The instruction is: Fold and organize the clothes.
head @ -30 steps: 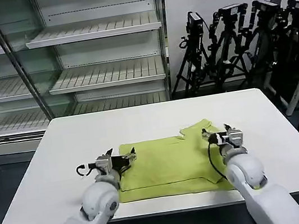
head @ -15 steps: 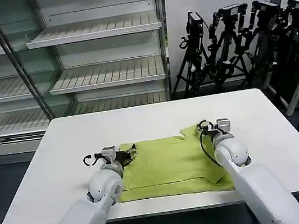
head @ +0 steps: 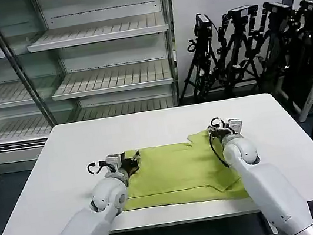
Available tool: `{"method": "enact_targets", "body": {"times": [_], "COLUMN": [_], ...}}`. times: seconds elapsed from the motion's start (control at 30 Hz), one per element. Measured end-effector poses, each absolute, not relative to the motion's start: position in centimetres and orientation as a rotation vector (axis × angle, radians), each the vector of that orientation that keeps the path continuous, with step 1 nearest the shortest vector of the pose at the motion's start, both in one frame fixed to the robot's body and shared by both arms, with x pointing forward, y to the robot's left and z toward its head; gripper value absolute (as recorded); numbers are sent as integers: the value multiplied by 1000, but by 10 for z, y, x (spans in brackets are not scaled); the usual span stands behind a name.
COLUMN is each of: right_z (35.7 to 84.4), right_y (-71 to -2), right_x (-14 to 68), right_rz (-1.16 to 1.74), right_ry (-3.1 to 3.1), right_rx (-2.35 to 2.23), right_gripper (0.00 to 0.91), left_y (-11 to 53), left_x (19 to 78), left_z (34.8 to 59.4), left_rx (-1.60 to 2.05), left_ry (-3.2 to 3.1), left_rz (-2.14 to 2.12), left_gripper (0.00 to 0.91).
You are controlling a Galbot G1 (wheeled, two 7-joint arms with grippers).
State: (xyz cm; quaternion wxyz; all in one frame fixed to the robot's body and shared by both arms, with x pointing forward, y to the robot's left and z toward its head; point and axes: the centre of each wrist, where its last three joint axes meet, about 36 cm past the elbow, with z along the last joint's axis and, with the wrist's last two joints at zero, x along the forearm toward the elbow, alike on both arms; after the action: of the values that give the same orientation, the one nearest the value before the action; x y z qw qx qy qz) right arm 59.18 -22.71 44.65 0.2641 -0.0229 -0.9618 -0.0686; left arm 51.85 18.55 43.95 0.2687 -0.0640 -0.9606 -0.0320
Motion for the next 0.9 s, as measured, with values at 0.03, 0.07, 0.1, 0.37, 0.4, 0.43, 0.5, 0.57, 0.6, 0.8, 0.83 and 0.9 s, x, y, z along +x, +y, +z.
{"method": "enact_targets", "body": {"times": [0.03,0.07,0.1,0.37,0.4,0.43,0.5,0.57,0.6,0.8,0.83,0.9], "right_z": [446,445,445,446,446,447,448,450,452,467,469,475], "right_y": [-226,-226,-225,-222,-222,-222,-221,-221,-222,-224,-224,-225], "right_x": [591,591,591,588,587,587,585,584,583,577,575,571], "right_rz": [-190,-196,-203,-261,-267,-271,-277,-282,-284,-303,-306,-310], "right_ry": [-2596,-2594,-2591,-2583,-2585,-2589,-2601,-2615,-2626,-2699,-2712,-2735], "right_rx": [-56,-51,-44,4,8,11,23,33,39,72,78,92], "right_gripper": [0,0,0,0,0,0,0,0,0,0,0,0], "left_y": [186,186,186,191,192,193,193,195,196,202,203,205], "left_x": [518,517,517,511,511,510,509,509,509,506,505,502], "left_z": [440,440,439,440,440,441,443,447,448,457,459,463], "left_rx": [-175,-178,-180,-193,-194,-195,-202,-207,-209,-213,-213,-213], "left_ry": [-2590,-2589,-2588,-2589,-2590,-2592,-2597,-2603,-2606,-2626,-2632,-2643], "left_rz": [-84,-82,-80,-72,-73,-74,-71,-69,-68,-62,-63,-64], "left_gripper": [10,10,10,10,10,10,10,10,10,10,10,10]}}
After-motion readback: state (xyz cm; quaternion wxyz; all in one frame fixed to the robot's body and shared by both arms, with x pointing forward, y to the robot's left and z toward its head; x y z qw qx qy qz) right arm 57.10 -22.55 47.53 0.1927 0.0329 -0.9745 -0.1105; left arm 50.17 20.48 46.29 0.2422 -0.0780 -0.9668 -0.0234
